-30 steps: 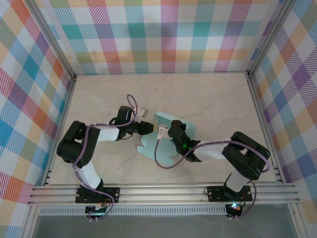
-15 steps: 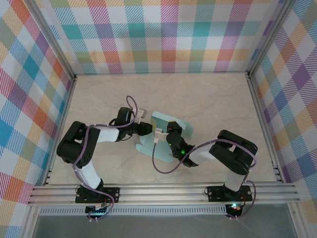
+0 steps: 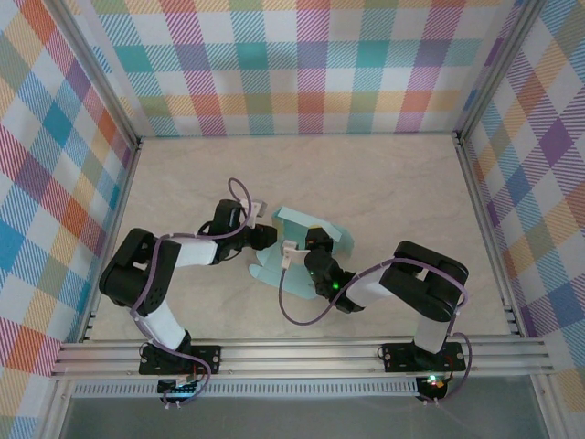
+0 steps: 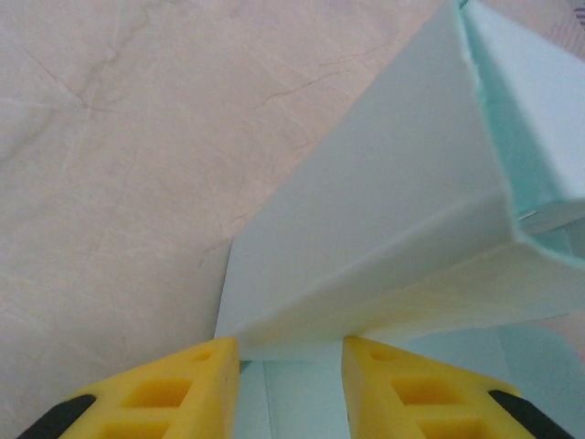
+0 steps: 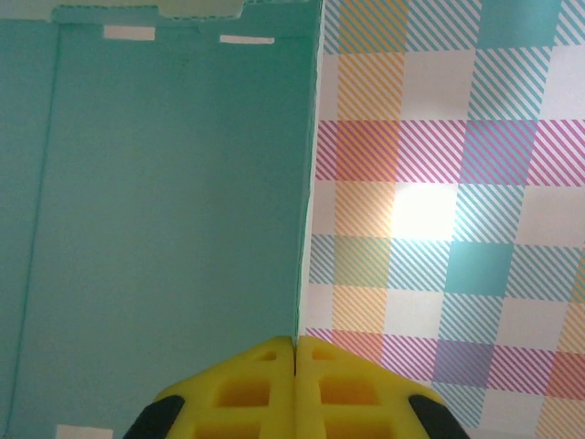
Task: Fold the paper box
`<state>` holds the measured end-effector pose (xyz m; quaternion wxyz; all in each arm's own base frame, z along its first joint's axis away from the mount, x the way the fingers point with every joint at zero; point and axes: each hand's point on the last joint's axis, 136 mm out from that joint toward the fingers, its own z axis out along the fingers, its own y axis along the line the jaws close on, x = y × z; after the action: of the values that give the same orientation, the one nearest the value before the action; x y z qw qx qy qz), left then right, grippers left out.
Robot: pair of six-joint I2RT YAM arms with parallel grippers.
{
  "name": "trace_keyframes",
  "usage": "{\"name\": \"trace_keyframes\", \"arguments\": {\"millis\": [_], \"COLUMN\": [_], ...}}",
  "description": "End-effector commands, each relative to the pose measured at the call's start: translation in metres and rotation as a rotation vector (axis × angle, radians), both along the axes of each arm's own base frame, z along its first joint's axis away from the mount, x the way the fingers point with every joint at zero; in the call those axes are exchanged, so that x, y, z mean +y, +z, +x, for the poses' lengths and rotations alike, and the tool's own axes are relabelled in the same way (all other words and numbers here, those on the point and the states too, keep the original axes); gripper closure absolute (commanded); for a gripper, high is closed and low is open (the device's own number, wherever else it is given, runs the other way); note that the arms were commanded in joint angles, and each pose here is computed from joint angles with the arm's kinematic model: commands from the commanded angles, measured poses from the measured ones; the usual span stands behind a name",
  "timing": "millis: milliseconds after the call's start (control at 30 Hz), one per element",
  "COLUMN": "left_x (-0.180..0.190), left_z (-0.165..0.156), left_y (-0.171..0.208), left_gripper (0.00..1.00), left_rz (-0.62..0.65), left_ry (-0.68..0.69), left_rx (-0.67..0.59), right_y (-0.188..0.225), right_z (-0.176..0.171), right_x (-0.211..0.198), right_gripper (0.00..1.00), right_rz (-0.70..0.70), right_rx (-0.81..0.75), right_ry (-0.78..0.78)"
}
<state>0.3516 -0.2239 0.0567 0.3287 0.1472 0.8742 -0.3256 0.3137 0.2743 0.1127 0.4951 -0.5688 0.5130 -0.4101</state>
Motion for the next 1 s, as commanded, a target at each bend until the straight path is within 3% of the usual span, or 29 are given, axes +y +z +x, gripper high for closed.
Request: {"name": "trace_keyframes", "arguments": {"millis": [0,433,967], "left_x": [-0.005,-0.016,-0.027], "left_z": [0.000,0.001,0.004], "left_y": [0.015,0.021,0.017], "left_gripper": [0.64,0.58,0.68], "left_rz": [-0.008,0.066,0.079], "left_ry": [-0.019,-0.111,-0.137], "left_rx": [-0.052,-0.121,-0.199], "right_y": [-0.016,-0.017,-0.023], "right_z": [-0.005,-0.006,-0.006], "right_x": [-0.001,-0.001,0.002], "right_gripper": [1.00,1.00,1.00], "right_rz": [-0.030,-0.015,-0.025], "right_rx": [0.040,0.070,0.057], "right_ry": [0.001,-0.009,-0.017]}}
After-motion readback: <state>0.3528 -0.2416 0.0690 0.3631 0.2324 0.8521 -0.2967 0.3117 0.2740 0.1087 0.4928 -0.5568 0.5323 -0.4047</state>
